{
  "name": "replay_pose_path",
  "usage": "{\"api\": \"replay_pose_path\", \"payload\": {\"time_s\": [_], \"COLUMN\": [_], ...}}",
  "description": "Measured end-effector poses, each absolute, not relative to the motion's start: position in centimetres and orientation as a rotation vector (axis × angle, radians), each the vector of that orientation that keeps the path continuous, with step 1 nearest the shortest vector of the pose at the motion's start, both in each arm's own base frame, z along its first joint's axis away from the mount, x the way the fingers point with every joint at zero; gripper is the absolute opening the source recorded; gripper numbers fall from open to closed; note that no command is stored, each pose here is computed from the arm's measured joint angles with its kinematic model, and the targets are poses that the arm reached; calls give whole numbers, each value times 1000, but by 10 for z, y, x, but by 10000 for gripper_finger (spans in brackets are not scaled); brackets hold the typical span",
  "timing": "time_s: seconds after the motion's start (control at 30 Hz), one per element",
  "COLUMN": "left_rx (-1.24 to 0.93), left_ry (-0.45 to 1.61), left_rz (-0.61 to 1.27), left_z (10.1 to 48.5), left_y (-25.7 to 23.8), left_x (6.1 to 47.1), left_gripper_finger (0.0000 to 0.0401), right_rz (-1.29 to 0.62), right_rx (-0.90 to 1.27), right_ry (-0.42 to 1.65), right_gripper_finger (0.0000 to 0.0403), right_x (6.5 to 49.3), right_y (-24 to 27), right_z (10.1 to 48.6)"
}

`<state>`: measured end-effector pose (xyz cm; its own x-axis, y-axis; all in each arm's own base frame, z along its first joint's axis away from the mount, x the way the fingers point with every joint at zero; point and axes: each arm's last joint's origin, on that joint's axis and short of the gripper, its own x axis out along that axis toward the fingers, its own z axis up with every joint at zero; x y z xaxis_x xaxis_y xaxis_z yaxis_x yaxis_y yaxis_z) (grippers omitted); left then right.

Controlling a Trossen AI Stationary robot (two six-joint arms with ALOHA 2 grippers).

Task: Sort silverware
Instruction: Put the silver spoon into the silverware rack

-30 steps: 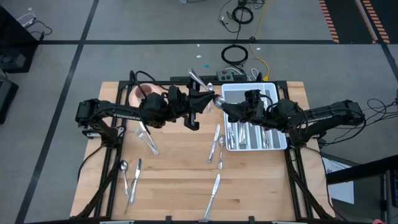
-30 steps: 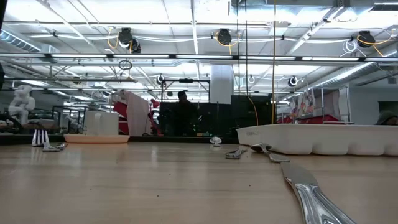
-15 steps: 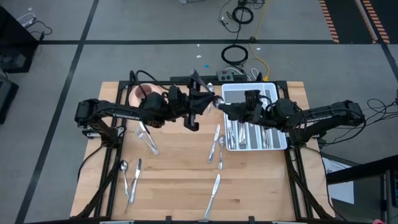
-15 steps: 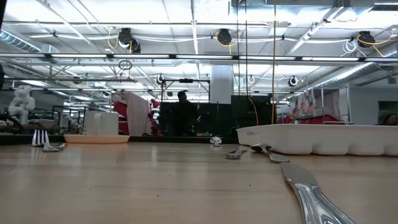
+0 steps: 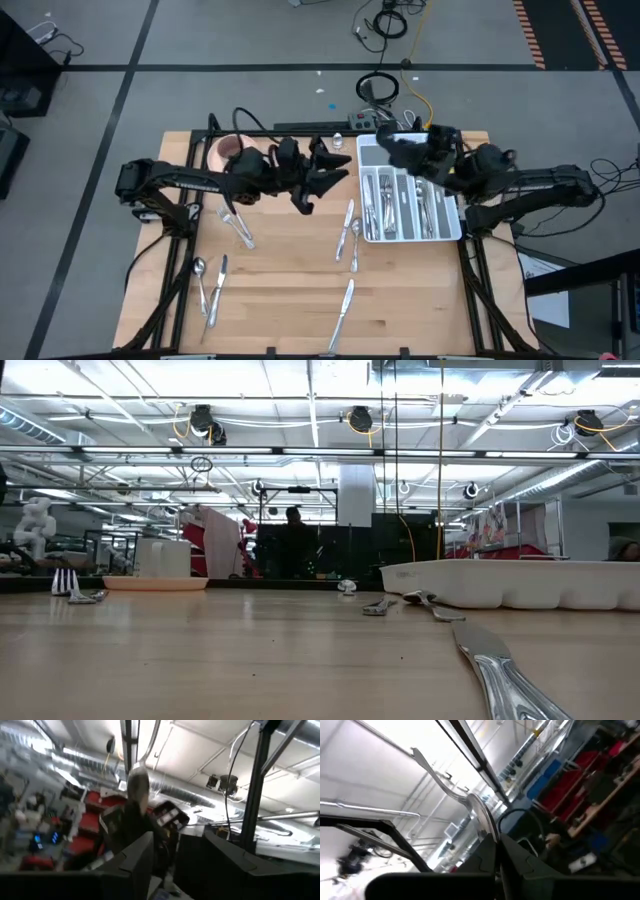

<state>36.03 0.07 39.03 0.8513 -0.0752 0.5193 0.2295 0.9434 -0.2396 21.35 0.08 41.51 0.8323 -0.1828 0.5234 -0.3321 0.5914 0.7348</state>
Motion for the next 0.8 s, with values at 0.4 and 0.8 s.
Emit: {"api": "replay_pose_path", "payload": {"time_s": [0.4,0.8], "left_rx": [-552,-663], "left_ry": [-194,89], "left_rz": [-362,-565], "left_z": [366,350], "left_y": [1,15], "left_x": [370,369], "left_gripper_finger": [172,173], "right_rz": [-309,-711], "right_rx": [865,727], "right_ry": [-5,634], "right_gripper_finger": [0,0], "right_x": [132,62], "right_y": [-14,-17], "right_z": [375,380]}}
